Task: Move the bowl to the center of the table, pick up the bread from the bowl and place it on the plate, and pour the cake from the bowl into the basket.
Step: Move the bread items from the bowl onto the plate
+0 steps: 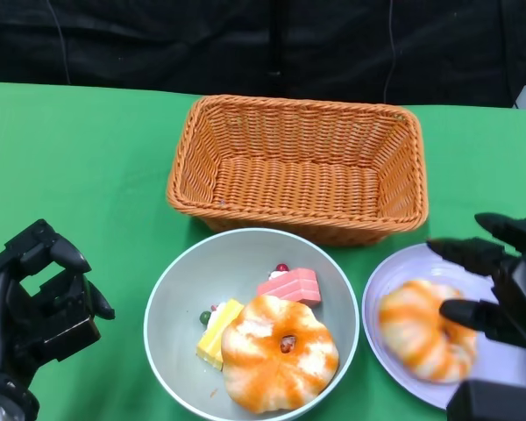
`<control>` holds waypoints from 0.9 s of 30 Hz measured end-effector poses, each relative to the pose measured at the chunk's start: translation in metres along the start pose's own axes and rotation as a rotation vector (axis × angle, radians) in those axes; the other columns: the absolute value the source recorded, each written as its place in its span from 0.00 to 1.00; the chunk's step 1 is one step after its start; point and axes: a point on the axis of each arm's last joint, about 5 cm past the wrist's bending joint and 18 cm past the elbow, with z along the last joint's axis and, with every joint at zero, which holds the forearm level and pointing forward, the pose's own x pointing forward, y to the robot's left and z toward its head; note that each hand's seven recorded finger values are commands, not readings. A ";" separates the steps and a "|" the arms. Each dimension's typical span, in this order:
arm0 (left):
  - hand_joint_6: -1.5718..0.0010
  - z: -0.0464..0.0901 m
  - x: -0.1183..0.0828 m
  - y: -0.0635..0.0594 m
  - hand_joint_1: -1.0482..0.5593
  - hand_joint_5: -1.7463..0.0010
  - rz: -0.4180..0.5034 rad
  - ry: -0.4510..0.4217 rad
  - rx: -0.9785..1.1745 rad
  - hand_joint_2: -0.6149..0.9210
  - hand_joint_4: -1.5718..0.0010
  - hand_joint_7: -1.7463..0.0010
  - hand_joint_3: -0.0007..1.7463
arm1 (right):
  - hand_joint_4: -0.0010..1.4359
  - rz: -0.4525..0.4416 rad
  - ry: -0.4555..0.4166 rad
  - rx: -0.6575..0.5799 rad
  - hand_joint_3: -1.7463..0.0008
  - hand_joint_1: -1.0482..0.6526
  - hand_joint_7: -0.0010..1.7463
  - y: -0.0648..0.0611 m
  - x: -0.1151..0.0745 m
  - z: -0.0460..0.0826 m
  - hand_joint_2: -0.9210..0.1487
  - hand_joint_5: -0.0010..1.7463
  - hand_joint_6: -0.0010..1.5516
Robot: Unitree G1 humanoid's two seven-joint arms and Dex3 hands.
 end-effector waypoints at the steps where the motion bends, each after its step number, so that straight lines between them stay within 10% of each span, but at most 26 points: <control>1: 0.54 0.000 0.000 0.000 0.73 0.00 0.000 0.000 0.001 0.77 0.45 0.02 0.78 | 0.40 -0.006 -0.004 0.003 0.90 0.28 0.01 -0.003 -0.002 0.002 0.00 0.01 0.50; 10: 0.54 0.000 0.000 0.001 0.73 0.00 0.002 -0.001 -0.001 0.77 0.44 0.02 0.78 | 0.42 -0.072 -0.048 0.011 0.88 0.30 0.00 -0.021 -0.004 0.020 0.00 0.01 0.51; 11: 0.54 0.000 0.000 0.001 0.73 0.00 0.003 -0.001 -0.001 0.77 0.44 0.02 0.78 | 0.63 -0.082 -0.050 0.031 0.85 0.41 0.05 -0.021 -0.004 0.021 0.03 0.17 0.66; 14: 0.54 0.000 0.000 0.001 0.73 0.00 0.002 -0.002 -0.001 0.77 0.45 0.03 0.78 | 0.72 -0.152 -0.082 0.153 0.58 0.53 0.04 -0.021 0.001 0.028 0.27 0.50 0.84; 16: 0.54 0.000 0.000 0.001 0.72 0.00 0.002 -0.002 -0.001 0.76 0.44 0.03 0.78 | 0.65 -0.179 -0.086 0.215 0.29 0.52 0.55 -0.020 0.004 0.033 0.45 0.88 0.70; 19: 0.54 0.000 0.000 0.000 0.72 0.00 0.001 -0.001 -0.001 0.76 0.45 0.03 0.78 | 0.63 -0.182 -0.097 0.262 0.24 0.51 0.87 -0.019 0.011 0.040 0.48 0.99 0.53; 23: 0.54 0.000 0.000 0.000 0.72 0.00 0.001 0.000 0.003 0.76 0.45 0.02 0.78 | 0.62 -0.106 -0.153 0.297 0.29 0.51 0.87 -0.017 0.018 0.052 0.45 0.98 0.51; 27: 0.55 0.000 0.000 0.000 0.72 0.00 0.003 0.000 0.004 0.76 0.46 0.02 0.78 | 0.61 -0.001 -0.225 0.285 0.42 0.51 0.64 -0.018 0.022 0.064 0.36 0.91 0.58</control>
